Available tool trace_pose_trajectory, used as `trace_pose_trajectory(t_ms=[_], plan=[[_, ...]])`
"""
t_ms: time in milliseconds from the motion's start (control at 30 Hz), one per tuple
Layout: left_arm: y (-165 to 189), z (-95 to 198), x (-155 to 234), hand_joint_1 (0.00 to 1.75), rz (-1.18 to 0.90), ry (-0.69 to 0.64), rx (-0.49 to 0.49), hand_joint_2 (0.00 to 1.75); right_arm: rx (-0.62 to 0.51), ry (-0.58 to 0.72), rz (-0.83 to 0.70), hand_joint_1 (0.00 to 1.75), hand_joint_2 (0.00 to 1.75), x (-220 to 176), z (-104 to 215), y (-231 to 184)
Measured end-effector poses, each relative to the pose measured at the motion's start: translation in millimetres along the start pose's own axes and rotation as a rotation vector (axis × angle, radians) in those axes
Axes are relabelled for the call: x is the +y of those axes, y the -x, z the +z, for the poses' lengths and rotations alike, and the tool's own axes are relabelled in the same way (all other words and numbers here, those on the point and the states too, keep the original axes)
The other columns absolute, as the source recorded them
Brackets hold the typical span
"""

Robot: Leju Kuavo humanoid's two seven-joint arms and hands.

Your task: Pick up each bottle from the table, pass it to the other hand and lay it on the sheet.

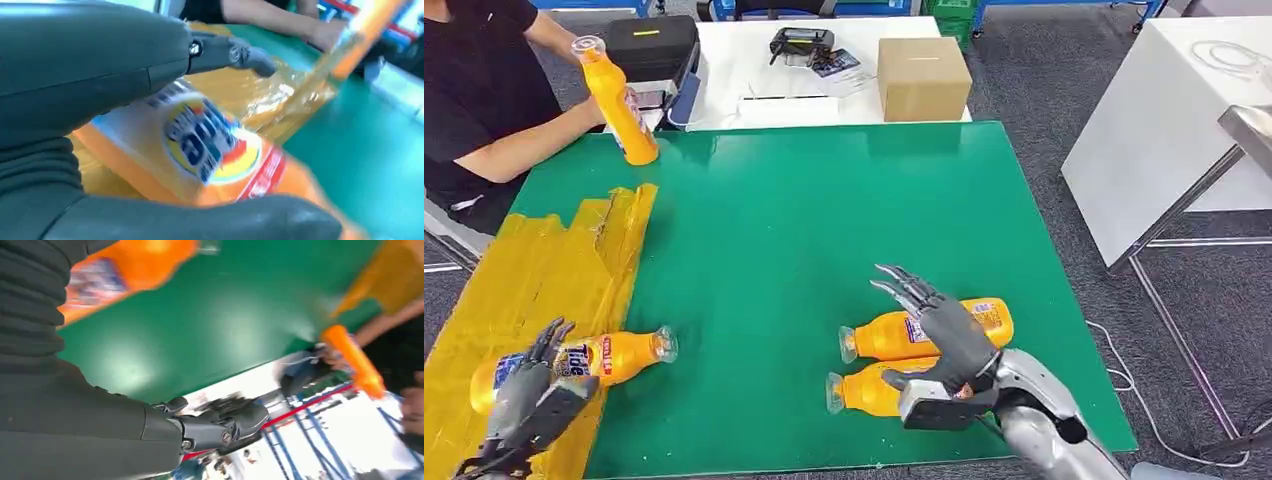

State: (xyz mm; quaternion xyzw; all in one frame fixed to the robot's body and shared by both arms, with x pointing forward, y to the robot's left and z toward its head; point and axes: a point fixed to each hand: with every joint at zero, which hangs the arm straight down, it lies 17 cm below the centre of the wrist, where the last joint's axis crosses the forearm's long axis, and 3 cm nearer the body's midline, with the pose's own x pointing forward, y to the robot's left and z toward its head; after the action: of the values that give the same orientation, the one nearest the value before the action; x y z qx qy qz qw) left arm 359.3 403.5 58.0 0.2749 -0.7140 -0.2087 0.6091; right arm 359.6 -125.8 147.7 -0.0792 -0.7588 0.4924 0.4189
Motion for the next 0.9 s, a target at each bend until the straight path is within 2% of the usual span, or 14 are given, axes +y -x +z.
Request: trace_pose_trajectory(t_ms=[67, 167, 267, 367, 533, 900], plan=[[-24, 0, 26, 0.0, 0.202, -0.111, -0.054, 0.0, 0.035, -0.01, 0.038, 0.0, 1.75, 6, 21, 6], [-60, 3, 54, 0.0, 0.388, -0.227, -0.152, 0.0, 0.096, -0.014, 0.079, 0.0, 1.75, 11, 45, 15], [-95, 10, 73, 0.0, 0.444, -0.299, -0.237, 0.0, 0.191, -0.053, 0.116, 0.0, 1.75, 20, 84, 28], [-115, 16, 84, 0.0, 0.442, -0.339, -0.277, 0.0, 0.244, -0.09, 0.133, 0.0, 1.75, 24, 115, 33], [-133, 19, 91, 0.0, 0.439, -0.365, -0.316, 0.0, 0.257, -0.122, 0.146, 0.0, 1.75, 23, 136, 31], [-141, 20, 94, 0.0, 0.439, -0.375, -0.337, 0.0, 0.258, -0.137, 0.155, 0.0, 1.75, 22, 142, 28]])
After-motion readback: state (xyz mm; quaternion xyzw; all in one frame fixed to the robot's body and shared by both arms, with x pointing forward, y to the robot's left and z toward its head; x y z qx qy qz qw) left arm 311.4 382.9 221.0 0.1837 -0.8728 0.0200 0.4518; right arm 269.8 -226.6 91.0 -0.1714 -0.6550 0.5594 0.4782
